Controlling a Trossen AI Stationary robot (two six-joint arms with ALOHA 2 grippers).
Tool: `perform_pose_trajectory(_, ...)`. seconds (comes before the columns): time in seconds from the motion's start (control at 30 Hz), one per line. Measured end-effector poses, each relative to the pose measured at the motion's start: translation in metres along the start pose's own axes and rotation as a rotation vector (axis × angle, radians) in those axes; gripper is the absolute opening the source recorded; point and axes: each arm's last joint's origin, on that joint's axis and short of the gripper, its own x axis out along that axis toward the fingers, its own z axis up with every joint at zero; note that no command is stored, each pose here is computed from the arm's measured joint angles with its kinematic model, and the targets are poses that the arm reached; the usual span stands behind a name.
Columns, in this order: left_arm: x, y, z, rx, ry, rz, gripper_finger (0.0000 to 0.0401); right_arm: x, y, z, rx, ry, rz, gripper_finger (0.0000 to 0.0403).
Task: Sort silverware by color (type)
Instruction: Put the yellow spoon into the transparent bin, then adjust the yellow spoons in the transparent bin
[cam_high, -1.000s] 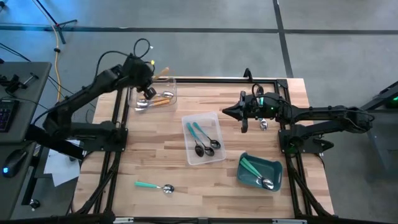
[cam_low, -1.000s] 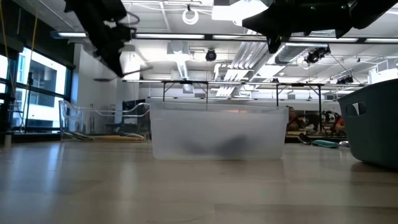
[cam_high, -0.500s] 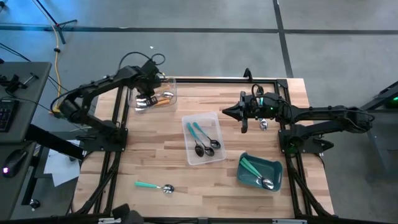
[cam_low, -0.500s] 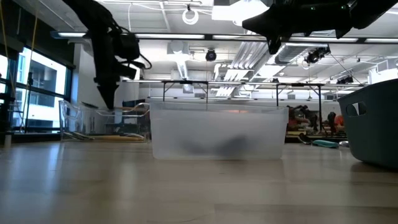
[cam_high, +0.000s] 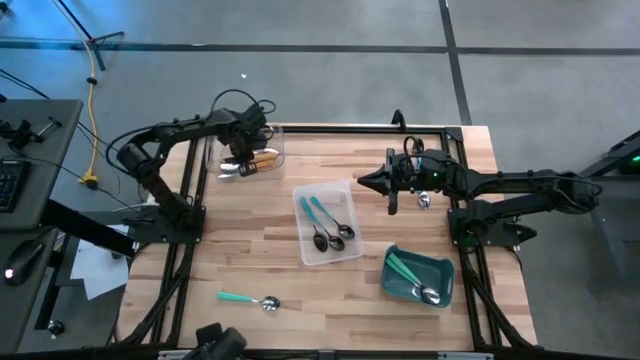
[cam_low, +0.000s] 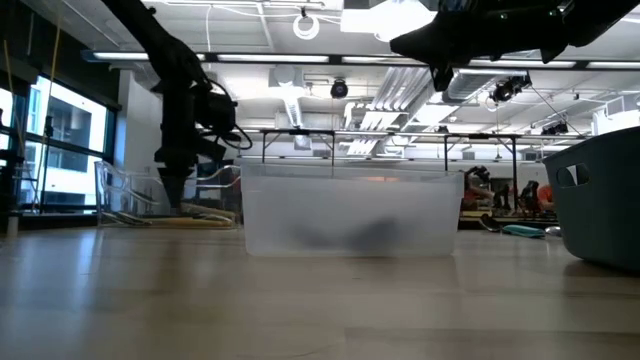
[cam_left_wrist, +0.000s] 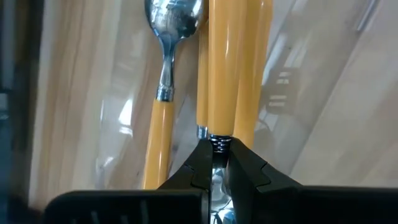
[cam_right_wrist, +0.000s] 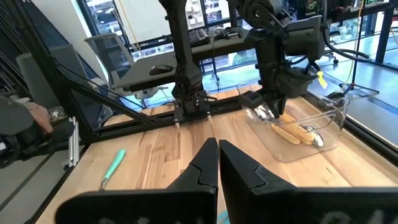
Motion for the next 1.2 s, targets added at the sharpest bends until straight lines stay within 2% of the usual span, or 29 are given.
perform_pose_trajectory(0.47, 0.023, 0.001, 0.006, 0.034, 0.059, -0.036, 0.0014, 0.000, 0.000, -0.001, 0.002, 0.009, -0.002, 0.0000)
perform_pose_trajectory(1.2, 0.024, -0.002, 0.005, 0.057, 0.074, -0.038, 0.0110, 0.000, 0.000, -0.001, 0.012, 0.010, -0.002, 0.0000)
